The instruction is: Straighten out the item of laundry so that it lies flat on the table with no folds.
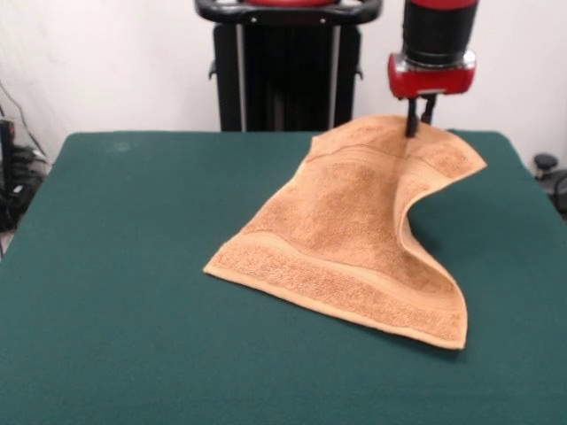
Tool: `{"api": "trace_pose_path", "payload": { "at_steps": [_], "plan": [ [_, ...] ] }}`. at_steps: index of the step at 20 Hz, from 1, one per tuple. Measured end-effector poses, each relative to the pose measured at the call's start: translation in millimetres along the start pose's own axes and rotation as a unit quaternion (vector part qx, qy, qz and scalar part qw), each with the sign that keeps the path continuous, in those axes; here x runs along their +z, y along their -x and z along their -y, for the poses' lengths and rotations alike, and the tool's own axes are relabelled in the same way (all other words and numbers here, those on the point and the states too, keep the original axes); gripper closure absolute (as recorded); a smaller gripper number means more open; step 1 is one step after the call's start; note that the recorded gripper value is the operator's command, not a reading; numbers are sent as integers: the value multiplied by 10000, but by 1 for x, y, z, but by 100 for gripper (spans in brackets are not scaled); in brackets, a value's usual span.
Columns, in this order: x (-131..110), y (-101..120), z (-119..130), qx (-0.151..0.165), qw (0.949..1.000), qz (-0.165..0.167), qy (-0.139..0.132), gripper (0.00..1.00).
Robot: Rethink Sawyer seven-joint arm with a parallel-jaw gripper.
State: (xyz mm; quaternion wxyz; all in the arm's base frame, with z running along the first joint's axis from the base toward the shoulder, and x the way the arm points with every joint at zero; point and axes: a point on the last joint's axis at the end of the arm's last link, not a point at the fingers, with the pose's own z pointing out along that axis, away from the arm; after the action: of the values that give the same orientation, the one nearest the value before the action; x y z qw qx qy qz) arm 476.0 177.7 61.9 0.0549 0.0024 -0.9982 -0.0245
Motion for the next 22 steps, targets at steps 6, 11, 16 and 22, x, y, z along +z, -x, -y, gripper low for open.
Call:
{"api": "trace_pose_path", "payload": {
  "at_steps": [6, 11, 16, 22],
  "plan": [
    [11, -3, 1, 53, 10000, -63, 3, 0],
    [14, -6, -1, 94, 9999, -118, 17, 0],
    [3, -8, -8, 73, 9999, -8, -116, 0],
    [-22, 0, 11, 217, 9992, 17, -322, 0]
  ]
}}
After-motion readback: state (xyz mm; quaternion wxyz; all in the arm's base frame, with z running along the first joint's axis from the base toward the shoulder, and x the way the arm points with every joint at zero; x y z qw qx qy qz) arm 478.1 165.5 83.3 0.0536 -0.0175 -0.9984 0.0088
